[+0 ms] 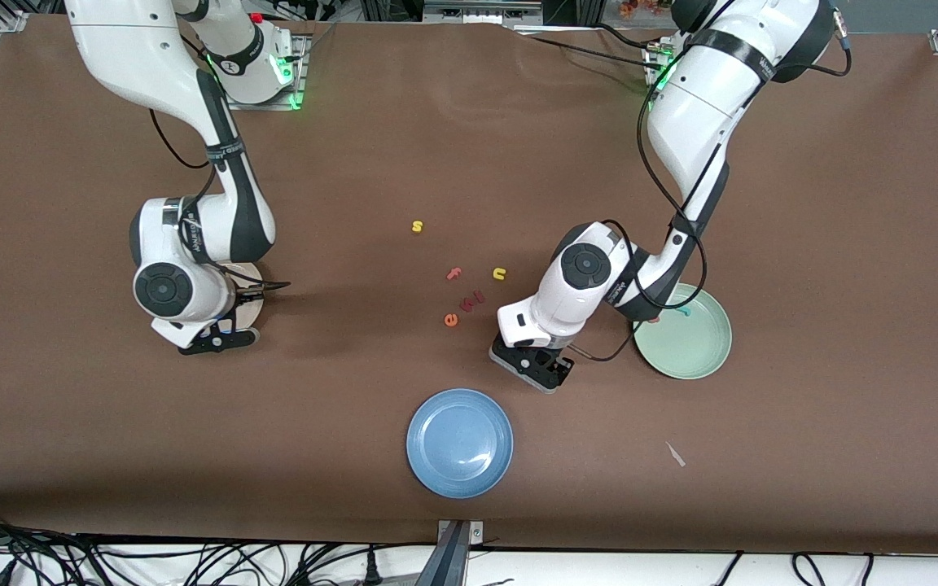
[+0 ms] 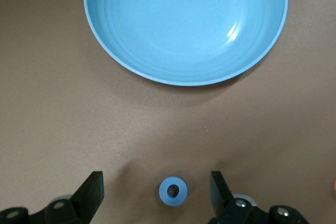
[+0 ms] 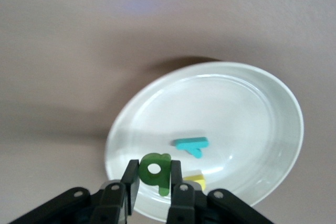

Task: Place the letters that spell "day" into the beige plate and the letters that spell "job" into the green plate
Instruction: 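Place the green q on the beige plate while the left gripper lowers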

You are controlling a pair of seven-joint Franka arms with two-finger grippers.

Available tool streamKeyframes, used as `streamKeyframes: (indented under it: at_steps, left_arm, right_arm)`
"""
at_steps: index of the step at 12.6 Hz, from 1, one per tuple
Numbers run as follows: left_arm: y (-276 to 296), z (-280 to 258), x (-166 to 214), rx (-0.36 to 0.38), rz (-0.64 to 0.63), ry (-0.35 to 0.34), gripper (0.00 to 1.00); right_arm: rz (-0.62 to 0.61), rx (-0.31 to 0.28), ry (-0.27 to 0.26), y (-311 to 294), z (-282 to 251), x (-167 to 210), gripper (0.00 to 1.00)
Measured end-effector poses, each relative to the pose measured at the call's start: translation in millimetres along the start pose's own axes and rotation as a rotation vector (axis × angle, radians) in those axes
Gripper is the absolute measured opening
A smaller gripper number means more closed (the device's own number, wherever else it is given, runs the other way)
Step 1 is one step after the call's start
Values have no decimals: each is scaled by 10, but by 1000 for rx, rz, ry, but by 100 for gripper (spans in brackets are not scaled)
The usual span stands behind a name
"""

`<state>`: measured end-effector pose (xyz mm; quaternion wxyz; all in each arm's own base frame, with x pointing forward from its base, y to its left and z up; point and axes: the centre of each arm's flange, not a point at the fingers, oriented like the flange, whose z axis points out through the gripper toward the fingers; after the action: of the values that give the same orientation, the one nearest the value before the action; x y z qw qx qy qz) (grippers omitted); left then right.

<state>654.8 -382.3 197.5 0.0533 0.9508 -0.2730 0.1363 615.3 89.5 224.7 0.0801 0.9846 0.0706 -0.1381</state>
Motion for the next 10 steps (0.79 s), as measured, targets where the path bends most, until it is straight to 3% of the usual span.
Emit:
streamKeyframes:
  at_steps: [1, 3, 7, 10]
  left_arm:
    - [0, 14, -12, 0, 2, -4, 89]
    - [30, 41, -31, -2, 8, -10, 89]
    - [167, 135, -94, -8, 25, -33, 86]
    - [161, 193, -139, -7, 71, -59, 78]
  right_arm:
    - [51, 51, -3, 109, 36, 4, 32]
    - [105, 120, 8, 217, -1, 31, 52]
    - [97, 141, 19, 118, -328, 110, 97]
    - [211, 154, -6, 79, -566, 128, 100]
